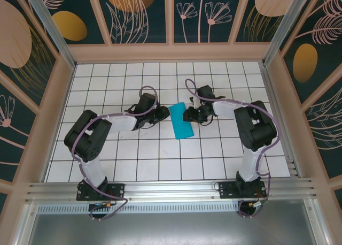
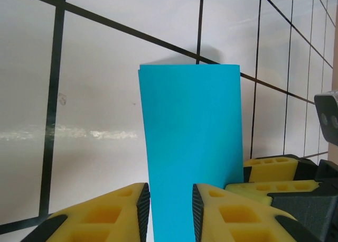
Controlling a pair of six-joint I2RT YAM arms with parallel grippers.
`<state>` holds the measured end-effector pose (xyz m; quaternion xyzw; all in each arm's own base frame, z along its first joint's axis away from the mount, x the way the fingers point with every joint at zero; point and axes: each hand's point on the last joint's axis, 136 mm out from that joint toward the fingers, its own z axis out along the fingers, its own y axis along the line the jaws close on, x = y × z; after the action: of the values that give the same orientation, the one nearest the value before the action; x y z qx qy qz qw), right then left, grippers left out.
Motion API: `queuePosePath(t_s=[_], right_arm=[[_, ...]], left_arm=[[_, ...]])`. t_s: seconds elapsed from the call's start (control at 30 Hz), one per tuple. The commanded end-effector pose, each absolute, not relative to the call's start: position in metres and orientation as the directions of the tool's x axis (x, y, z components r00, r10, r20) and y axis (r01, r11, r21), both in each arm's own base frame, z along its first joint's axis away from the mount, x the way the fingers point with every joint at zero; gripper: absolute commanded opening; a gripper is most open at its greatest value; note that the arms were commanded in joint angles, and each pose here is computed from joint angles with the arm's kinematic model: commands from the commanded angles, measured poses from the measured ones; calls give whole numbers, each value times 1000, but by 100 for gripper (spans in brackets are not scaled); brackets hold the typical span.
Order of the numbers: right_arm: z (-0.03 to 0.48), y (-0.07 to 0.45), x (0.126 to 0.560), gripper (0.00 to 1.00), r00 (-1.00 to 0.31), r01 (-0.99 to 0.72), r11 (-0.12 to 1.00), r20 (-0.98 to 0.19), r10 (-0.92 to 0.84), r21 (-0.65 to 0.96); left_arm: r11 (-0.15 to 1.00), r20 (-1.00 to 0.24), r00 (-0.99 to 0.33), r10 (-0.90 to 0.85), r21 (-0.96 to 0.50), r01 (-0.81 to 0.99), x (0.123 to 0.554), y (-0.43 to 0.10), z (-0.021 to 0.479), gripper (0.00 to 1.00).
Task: Fold a paper plane with a square sheet of paper (pick it up from the middle)
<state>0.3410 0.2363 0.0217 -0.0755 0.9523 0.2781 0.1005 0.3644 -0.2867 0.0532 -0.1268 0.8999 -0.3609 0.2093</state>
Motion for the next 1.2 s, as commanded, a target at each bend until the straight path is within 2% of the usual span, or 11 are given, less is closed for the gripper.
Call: queuePosePath(t_s=[0.0,0.3,0.63,1.17], right_arm=[[-11,217,335,42,-979,-166,895,-179,-99,414],[-22,211,334,38,-982,-160,912,-158,-107,377],[-36,202,331,38,-974,-211,925,-145,-173,317],[-49,202,328,39,-980,-192,937,-104,-168,293]], left_arm=[[720,-317,-869,-381,-691,-63,371,-286,59,30],[764,-362,-823,-437,-633,-127,379,-263,56,29],[779,-412,-822,-393,-624,-59,384,-264,57,27],[680,-355,-870,-342,-733,32,378,-296,59,24]])
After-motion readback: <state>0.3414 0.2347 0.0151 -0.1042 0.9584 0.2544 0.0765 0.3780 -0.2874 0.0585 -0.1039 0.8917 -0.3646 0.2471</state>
